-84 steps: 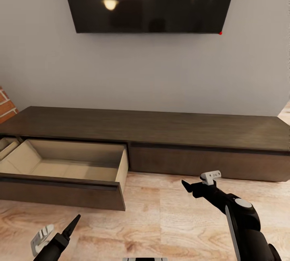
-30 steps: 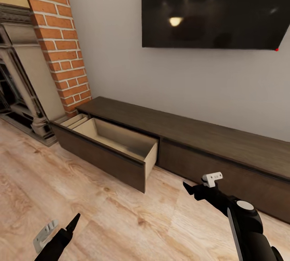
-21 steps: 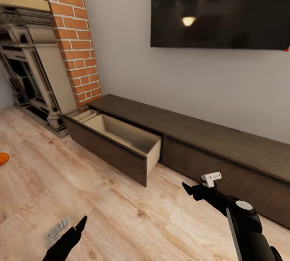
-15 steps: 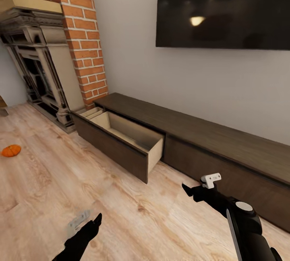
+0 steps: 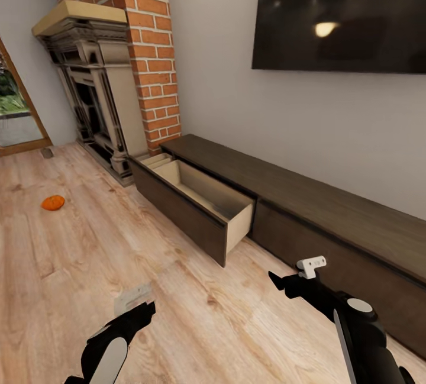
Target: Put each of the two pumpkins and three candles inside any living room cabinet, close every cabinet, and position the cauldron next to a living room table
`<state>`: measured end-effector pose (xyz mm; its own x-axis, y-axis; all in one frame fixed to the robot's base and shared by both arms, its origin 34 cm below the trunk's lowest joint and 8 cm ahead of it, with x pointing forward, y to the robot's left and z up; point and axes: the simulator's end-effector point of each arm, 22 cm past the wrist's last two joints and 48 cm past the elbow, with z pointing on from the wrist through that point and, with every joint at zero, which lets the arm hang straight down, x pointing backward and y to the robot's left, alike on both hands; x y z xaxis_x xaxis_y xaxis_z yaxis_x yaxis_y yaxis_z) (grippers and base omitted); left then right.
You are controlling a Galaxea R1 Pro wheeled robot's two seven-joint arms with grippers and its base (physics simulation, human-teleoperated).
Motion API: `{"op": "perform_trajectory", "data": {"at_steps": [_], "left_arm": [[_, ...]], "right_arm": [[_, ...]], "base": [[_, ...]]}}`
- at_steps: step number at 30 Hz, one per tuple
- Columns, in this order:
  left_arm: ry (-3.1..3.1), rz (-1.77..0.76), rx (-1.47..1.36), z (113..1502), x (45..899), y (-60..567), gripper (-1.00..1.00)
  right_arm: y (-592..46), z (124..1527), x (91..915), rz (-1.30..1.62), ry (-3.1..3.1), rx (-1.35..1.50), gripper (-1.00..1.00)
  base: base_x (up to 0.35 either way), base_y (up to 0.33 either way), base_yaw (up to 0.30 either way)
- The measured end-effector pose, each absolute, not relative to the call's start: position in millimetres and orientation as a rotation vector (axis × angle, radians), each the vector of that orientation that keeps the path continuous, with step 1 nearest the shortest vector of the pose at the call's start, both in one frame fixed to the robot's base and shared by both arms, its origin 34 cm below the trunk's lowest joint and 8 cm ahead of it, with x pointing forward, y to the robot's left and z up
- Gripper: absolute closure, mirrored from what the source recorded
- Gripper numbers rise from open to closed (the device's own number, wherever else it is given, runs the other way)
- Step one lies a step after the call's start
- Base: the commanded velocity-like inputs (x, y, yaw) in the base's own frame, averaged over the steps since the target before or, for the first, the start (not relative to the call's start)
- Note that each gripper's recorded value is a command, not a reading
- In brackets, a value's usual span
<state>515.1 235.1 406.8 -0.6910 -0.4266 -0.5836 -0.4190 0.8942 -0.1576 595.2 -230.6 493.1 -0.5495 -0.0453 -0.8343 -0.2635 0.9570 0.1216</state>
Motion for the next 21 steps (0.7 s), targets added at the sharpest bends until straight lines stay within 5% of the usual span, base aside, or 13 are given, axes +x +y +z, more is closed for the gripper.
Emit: {"op": "perform_trajectory", "data": {"at_steps": [9,21], "left_arm": [[2.377,-0.014,-0.639,406.4,516.4,236.9,-1.00],[2.367,0.011,-0.661,405.6,515.7,243.8,-1.00]], "right_arm": [[-230.7,492.0,594.5,0.287,2.145,-0.213,-1.00],[-233.9,489.2,595.0,0.266,2.159,-0.191,-1.00]], "base": [[-0.034,-0.023,0.248],[-0.321,-0.018,0.020]]}}
